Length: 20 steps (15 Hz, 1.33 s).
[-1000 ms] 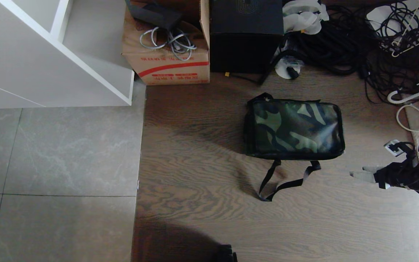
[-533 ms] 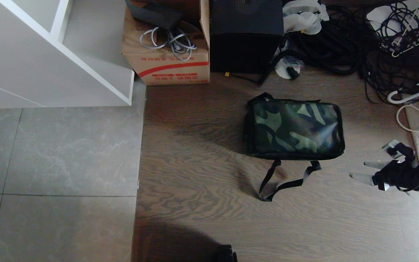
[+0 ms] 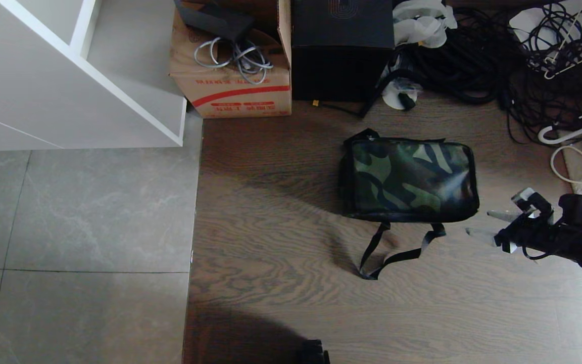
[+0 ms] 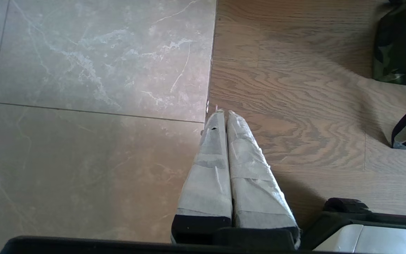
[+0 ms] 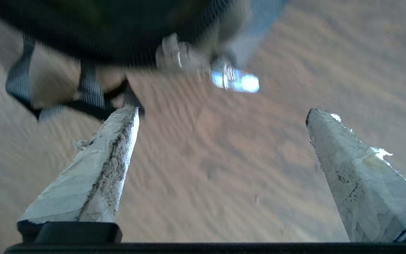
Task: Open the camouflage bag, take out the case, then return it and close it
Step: Open the top of the storage box
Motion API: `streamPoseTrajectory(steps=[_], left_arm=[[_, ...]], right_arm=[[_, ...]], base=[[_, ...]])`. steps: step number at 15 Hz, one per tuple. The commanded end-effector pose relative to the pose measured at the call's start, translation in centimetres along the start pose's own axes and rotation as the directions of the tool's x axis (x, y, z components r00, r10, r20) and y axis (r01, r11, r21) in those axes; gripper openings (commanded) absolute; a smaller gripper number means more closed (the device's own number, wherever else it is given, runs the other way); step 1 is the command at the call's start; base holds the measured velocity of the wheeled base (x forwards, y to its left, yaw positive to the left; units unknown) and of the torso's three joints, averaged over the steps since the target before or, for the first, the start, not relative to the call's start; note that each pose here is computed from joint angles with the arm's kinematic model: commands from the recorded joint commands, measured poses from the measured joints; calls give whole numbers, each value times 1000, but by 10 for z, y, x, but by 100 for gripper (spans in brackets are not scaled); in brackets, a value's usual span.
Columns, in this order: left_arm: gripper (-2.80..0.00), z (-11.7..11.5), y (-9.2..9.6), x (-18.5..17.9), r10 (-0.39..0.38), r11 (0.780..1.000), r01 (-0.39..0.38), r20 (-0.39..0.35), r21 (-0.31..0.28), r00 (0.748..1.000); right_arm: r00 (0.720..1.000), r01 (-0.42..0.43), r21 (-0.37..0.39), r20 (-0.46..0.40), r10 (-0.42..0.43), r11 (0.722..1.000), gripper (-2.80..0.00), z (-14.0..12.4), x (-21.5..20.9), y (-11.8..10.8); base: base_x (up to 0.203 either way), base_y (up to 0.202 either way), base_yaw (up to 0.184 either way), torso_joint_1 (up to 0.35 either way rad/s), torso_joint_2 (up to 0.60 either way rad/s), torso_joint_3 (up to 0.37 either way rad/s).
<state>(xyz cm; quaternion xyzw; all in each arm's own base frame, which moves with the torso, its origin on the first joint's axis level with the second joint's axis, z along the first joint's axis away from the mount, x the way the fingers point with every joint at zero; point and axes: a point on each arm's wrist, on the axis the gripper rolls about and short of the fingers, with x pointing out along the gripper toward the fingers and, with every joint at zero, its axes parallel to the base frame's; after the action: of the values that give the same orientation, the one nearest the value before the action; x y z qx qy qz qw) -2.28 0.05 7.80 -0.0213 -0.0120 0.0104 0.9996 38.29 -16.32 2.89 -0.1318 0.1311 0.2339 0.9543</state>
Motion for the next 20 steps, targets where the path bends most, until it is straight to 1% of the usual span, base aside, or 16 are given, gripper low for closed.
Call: streamPoseTrajectory(steps=[1,5,8,10,12,13,14,15,16,17,18,19,20], left_arm=[[-280,-3,0,1,1,1000,-1,-8,0,1000],[-280,-3,0,1,1,1000,-1,-8,0,1000],[-280,-2,0,1,0,1000,0,-7,0,1000],[-280,-3,0,1,1,1000,-1,-8,0,1000],[-280,-3,0,1,1,1000,-1,-8,0,1000],[-280,-3,0,1,1,1000,-1,-8,0,1000],[-280,-3,0,1,1,1000,-1,-8,0,1000],[-280,-2,0,1,1,1000,-1,-8,0,1000],[-280,-3,0,1,2,1000,-2,-8,0,1000],[-280,-3,0,1,1,1000,-1,-8,0,1000],[-280,-3,0,1,1,1000,-1,-8,0,1000],[-280,-3,0,1,1,1000,-1,-8,0,1000],[-280,-3,0,1,1,1000,-1,-8,0,1000]], right_arm=[[999,-26,-19,20,26,999,0,-2,16,4],[999,-22,-15,45,23,1000,0,-2,28,-2],[999,-16,6,29,16,1000,0,-6,23,-4],[1000,-22,39,0,22,999,0,-3,13,-1],[999,-37,91,-36,41,995,0,5,2,4],[997,-45,142,-61,54,989,0,9,-6,7],[994,-42,216,-89,63,976,0,14,-16,9],[989,-36,323,-121,79,946,0,18,-25,12],[985,-18,456,-146,95,890,0,27,-35,14],[983,10,569,-157,97,823,0,36,-43,14],[982,36,653,-163,94,757,0,41,-48,12],[982,60,714,-168,89,698,0,46,-53,11],[980,101,743,-189,63,662,0,48,-57,10]], base=[[0,0,0,0,0,0],[0,0,0,0,0,0],[0,0,0,0,0,0],[0,0,0,0,0,0],[0,0,0,0,0,0],[0,0,0,0,0,0],[0,0,0,0,0,0],[0,0,0,0,0,0],[0,0,0,0,0,0],[0,0,0,0,0,0],[0,0,0,0,0,0],[0,0,0,0,0,0],[0,0,0,0,0,0]])
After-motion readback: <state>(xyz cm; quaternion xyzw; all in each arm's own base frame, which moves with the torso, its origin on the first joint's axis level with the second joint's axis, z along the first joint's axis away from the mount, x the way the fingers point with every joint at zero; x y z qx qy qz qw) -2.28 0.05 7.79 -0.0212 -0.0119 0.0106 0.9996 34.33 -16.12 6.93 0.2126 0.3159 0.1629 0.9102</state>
